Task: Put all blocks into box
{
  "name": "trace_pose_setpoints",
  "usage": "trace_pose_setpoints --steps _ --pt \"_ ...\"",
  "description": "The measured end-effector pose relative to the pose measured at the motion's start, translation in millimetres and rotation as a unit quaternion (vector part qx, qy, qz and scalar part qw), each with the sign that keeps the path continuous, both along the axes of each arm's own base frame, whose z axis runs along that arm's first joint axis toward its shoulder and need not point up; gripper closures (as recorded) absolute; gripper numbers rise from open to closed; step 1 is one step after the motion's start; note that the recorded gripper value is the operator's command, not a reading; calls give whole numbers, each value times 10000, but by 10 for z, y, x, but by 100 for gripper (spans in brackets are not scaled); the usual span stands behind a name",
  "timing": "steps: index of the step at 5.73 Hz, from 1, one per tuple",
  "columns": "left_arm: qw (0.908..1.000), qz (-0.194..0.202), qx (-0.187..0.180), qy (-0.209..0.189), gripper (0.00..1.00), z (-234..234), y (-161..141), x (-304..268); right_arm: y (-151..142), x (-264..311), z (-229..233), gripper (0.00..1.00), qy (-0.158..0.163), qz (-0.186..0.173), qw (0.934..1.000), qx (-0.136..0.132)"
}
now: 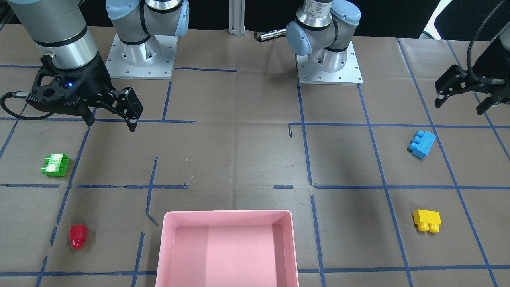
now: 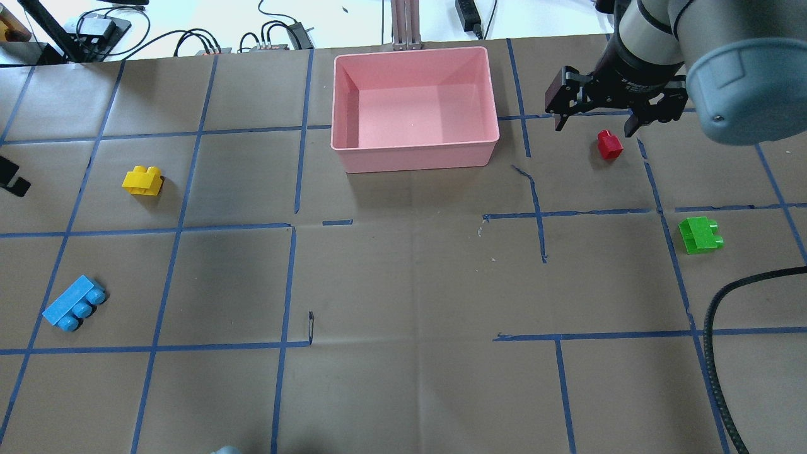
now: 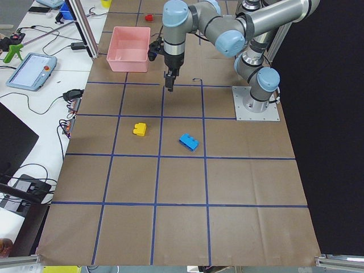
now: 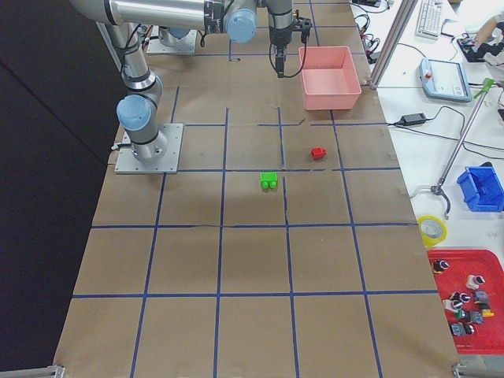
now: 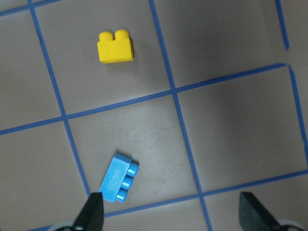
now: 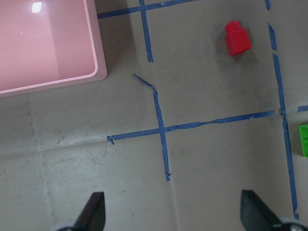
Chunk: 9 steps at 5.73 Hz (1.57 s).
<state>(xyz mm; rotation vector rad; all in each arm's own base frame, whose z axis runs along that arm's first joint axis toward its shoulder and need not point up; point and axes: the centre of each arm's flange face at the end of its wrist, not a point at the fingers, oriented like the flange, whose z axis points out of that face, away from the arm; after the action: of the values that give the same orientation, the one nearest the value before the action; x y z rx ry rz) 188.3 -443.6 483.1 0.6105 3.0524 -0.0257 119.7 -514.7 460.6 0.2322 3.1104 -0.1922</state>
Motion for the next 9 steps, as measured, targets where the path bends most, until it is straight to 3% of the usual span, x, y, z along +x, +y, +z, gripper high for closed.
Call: trace_pose_setpoints --steps 2,4,6,8,9 --pt "9884 -1511 139 93 0 -144 381 521 -26 -200 -3 0 44 90 9999 11" --pt "9735 -2248 226 341 0 -459 451 644 -89 -1303 41 0 157 235 9996 -21" --pt "9780 -2057 180 296 0 -1040 411 705 65 -2179 -304 0 183 105 9996 209" --pt "9781 -2060 151 251 1 -1618 401 717 219 -2362 -937 1 476 484 9977 75" --pt "9773 -2105 121 206 1 -1907 419 700 260 -2389 -1199 1 446 590 9971 160"
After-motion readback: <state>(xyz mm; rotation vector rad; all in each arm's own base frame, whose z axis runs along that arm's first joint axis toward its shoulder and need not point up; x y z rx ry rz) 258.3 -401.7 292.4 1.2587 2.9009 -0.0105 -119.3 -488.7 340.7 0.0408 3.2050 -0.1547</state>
